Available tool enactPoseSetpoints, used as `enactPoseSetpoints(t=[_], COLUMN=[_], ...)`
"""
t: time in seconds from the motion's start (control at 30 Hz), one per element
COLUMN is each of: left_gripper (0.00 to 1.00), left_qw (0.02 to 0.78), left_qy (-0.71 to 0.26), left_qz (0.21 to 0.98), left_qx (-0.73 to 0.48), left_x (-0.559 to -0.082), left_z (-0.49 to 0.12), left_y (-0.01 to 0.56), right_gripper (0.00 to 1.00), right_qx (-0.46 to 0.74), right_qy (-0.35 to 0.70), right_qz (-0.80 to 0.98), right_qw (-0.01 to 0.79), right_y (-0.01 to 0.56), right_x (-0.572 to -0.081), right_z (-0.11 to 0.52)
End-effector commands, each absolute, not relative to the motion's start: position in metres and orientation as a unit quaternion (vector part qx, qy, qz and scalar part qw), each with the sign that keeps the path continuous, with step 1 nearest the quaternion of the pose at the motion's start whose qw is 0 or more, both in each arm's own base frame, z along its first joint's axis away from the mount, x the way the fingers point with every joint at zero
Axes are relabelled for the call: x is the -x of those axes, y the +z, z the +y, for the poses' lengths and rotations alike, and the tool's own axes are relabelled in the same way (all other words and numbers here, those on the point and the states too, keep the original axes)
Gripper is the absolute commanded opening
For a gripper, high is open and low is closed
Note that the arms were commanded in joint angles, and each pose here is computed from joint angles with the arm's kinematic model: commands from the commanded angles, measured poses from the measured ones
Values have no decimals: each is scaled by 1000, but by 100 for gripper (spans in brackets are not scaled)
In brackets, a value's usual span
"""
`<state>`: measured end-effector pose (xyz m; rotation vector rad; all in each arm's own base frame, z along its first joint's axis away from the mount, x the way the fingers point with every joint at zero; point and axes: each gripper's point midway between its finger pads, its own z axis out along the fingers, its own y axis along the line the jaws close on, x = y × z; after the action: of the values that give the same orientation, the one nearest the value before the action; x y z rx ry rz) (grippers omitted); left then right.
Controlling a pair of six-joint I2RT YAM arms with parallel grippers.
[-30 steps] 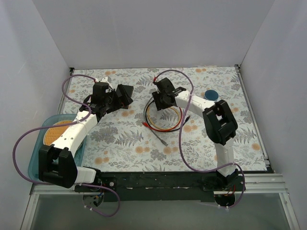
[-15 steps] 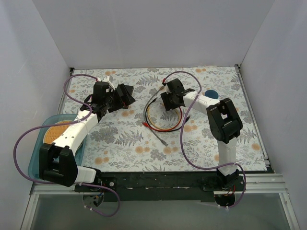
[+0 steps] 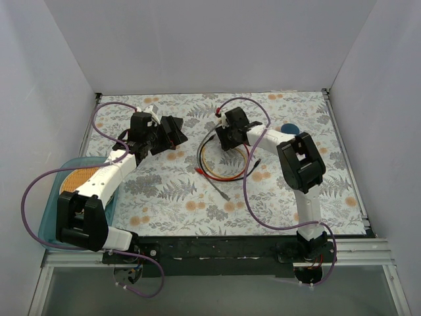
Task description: Insert the plug into the switch port
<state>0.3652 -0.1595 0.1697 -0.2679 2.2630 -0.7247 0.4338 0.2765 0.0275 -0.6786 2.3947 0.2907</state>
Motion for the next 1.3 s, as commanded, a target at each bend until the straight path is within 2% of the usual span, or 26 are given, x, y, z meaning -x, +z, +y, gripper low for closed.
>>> enactPoseSetpoints(t=[0.0, 0.03, 0.1, 0.13, 0.2, 0.33, 0.53, 0.67, 0.87, 1.03, 1.2, 1.27], left_gripper=[98, 98, 98, 98, 98, 98, 98, 98, 98, 98, 98, 98], left_qw=[382, 384, 390, 391, 393, 396, 402, 403, 403, 401, 401, 399], left_qy=[-292, -291, -291, -291, -290, -291, -289, -294, -306, -326, -347, -369], left_qz=[872, 871, 869, 869, 867, 866, 864, 862, 858, 852, 844, 836], left_qx=[96, 95, 93, 91, 92, 92, 93, 91, 89, 83, 80, 69], left_x=[-366, -366, -366, -366, -365, -364, -361, -360, -359, -356, -353, -350], left_z=[-161, -160, -160, -160, -159, -159, -156, -158, -161, -167, -173, -180], left_y=[182, 184, 189, 189, 191, 195, 200, 203, 206, 210, 215, 220], right_gripper=[51, 41, 31, 14, 3, 1, 1, 1, 1, 1, 1, 1], right_qx=[277, 279, 281, 282, 284, 280, 221, 167, 150, 190, 225, 253], right_qy=[117, 117, 117, 117, 114, 86, 11, 0, 44, 56, 61, 77], right_qz=[897, 896, 893, 892, 888, 875, 824, 756, 651, 632, 668, 687], right_qw=[322, 325, 331, 332, 343, 387, 522, 633, 743, 749, 706, 676], right_y=[25, 26, 27, 28, 36, 71, 209, 334, 458, 468, 418, 379], right_x=[-439, -439, -443, -445, -452, -471, -494, -475, -416, -392, -383, -378], right_z=[283, 284, 286, 287, 289, 285, 252, 221, 194, 194, 197, 206])
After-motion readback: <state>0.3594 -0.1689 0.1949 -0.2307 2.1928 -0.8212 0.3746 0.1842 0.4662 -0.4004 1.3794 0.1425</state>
